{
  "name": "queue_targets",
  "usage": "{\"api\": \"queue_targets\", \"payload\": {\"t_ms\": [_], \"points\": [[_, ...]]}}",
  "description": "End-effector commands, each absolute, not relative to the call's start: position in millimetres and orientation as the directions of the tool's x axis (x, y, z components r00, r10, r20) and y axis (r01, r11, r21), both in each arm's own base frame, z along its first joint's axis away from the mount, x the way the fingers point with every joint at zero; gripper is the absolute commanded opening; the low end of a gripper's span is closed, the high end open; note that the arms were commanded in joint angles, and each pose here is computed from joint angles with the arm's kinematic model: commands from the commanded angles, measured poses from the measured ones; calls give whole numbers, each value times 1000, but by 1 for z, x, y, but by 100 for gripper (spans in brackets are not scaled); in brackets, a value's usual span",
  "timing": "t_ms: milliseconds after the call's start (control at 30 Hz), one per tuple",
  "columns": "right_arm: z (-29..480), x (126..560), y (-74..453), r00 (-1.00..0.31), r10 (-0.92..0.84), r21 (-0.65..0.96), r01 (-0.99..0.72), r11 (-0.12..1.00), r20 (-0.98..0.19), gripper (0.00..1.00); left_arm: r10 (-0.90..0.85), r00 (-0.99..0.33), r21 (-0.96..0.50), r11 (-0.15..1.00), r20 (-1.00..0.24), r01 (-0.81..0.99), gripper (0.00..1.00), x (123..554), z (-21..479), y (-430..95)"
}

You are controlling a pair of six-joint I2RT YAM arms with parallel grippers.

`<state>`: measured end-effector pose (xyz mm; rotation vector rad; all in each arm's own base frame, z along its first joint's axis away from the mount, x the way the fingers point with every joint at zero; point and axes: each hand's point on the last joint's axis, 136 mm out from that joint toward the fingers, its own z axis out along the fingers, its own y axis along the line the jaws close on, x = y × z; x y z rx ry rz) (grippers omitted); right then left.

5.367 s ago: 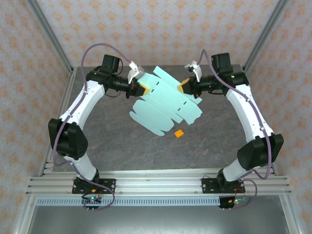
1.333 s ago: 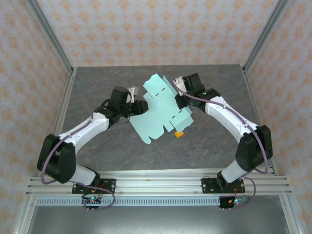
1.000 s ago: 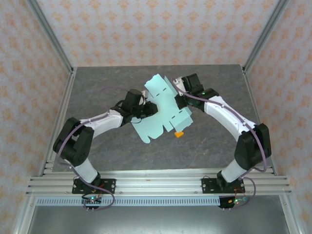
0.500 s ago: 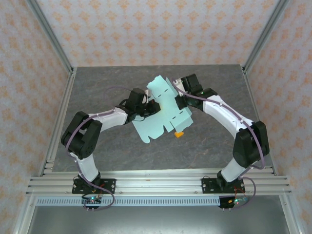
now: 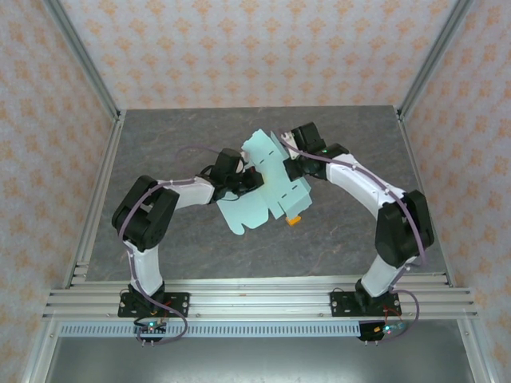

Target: Fold the paper box

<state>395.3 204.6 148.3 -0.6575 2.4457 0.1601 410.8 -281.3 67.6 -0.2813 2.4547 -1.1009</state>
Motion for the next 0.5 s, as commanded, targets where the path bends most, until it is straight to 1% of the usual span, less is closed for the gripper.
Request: {"api": "queue_targets", "payload": {"t_ms": [0,200,333,467], "points": [[174,410,231,-659,-373,-12,-484,875,-653,0,-384,-871,-731,681,-306,-43,3,421,54,-280],[161,412,248,-663,-414,-62,-485,872,-624,0,-421,-859,-733,675,-292,-82,2,428,35,-279],[153,415,242,-671,-445,-122,-472,873,-594,0,-432,-856,-731,676,-285,-98,2,430,25,-278],[148,415,243,-669,-458,-132,-479,868,-585,0,-433,-857,-722,683,-279,-110,2,431,15,-278]]}}
